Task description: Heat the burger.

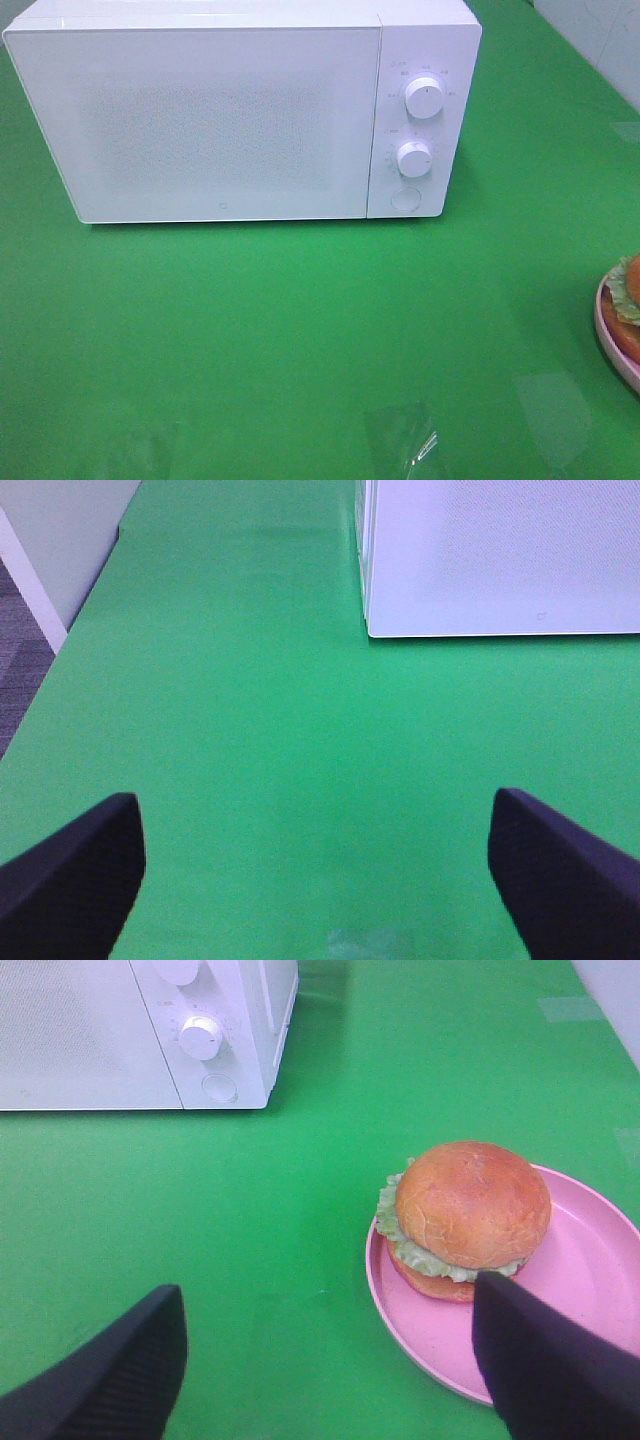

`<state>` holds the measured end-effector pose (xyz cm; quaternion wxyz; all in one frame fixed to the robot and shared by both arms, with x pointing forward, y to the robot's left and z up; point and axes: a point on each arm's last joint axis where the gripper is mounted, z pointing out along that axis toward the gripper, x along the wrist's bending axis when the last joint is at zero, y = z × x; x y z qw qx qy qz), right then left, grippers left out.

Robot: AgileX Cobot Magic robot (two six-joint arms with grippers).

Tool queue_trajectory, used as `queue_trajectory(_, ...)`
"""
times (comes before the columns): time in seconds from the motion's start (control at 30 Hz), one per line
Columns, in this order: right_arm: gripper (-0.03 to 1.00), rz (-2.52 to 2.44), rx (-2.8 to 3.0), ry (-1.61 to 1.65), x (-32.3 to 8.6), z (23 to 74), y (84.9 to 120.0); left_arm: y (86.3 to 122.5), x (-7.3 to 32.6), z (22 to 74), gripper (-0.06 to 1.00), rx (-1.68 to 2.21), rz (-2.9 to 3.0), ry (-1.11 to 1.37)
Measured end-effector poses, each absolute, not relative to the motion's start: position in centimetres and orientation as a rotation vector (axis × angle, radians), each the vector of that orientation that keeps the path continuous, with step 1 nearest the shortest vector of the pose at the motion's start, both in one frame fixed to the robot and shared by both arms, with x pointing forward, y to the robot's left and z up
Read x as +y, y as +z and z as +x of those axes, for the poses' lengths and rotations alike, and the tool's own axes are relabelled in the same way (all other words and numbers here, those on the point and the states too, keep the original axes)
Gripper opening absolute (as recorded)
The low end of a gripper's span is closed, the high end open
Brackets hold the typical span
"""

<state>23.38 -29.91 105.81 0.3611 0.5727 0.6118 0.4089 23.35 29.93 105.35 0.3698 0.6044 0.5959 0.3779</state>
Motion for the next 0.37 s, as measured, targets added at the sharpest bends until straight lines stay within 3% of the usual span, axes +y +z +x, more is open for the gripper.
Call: queue_trajectory(0.37,0.77,1.476,1.576,1.054,-29.91,23.38,105.81,105.35,29.93,23.35,0.85,1.529,1.551,0.970)
